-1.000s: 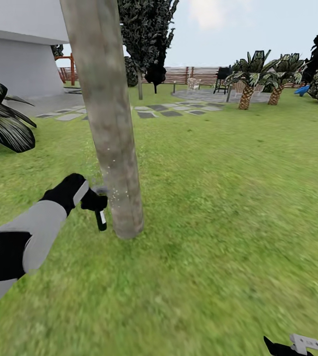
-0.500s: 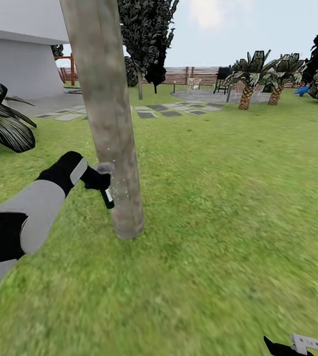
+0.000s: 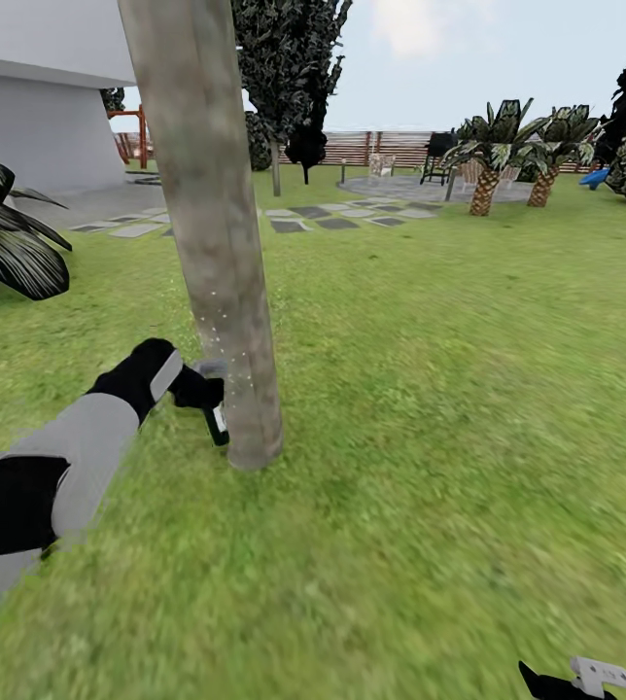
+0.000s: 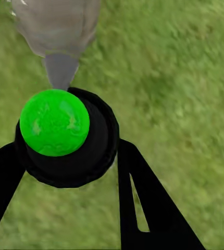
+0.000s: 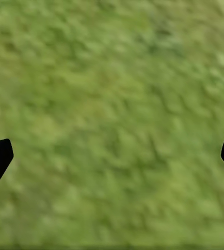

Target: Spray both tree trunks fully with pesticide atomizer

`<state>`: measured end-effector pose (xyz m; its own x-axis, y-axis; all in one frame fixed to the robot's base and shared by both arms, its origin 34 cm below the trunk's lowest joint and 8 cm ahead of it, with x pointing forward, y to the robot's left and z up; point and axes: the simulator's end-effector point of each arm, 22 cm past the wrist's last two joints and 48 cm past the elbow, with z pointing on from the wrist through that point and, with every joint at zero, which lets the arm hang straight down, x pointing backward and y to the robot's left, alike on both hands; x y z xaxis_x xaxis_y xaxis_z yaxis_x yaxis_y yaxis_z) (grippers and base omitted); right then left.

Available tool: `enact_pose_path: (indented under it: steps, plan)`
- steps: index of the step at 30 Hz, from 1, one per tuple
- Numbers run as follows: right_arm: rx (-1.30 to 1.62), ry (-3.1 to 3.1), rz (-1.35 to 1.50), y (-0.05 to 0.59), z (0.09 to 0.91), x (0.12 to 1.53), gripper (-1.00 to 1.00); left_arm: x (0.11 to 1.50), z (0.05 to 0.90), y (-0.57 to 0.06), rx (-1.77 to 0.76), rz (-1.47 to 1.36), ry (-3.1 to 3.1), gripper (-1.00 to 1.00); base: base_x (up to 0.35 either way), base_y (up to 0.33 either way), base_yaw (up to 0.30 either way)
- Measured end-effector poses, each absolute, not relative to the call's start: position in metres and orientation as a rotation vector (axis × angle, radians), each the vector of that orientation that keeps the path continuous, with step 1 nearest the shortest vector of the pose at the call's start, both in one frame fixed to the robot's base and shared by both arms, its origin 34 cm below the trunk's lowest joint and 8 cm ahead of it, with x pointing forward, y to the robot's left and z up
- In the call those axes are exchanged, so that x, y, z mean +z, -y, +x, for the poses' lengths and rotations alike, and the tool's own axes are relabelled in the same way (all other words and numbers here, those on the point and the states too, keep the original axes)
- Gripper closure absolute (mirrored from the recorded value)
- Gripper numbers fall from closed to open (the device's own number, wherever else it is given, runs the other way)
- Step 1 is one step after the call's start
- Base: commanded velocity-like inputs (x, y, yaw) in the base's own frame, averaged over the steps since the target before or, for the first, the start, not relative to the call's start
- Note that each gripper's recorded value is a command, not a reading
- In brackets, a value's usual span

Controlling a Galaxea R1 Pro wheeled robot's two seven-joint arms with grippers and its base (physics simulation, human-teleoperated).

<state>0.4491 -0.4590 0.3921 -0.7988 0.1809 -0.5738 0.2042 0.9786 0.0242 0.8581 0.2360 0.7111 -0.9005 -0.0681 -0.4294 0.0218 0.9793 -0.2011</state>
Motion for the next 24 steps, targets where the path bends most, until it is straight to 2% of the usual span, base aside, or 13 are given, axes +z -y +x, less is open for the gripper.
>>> enact_pose_path:
  steps: [4,7,13,17,24]
  plan:
    - [-0.052,-2.516,0.271,0.459,0.449,0.392,-1.0,0.802,0.901,-0.234,-0.277,-0.012,-2.554,1.0,0.0,0.0,0.0]
    - [-0.052,-2.516,0.27,0.459,0.449,0.392,-1.0,0.808,0.904,-0.238,-0.25,-0.004,-2.549,1.0,0.0,0.0,0.0]
    - [-0.051,-2.517,0.269,0.459,0.449,0.392,-1.0,0.671,0.839,-0.232,-0.269,-0.026,-2.706,1.0,0.0,0.0,0.0]
    - [-0.05,-2.519,0.268,0.458,0.449,0.391,-1.0,0.621,0.815,-0.221,-0.27,-0.011,-2.706,1.0,0.0,0.0,0.0]
    - [-0.05,-2.52,0.269,0.458,0.448,0.391,-1.0,0.579,0.793,-0.243,-0.142,-0.054,-2.714,1.0,0.0,0.0,0.0]
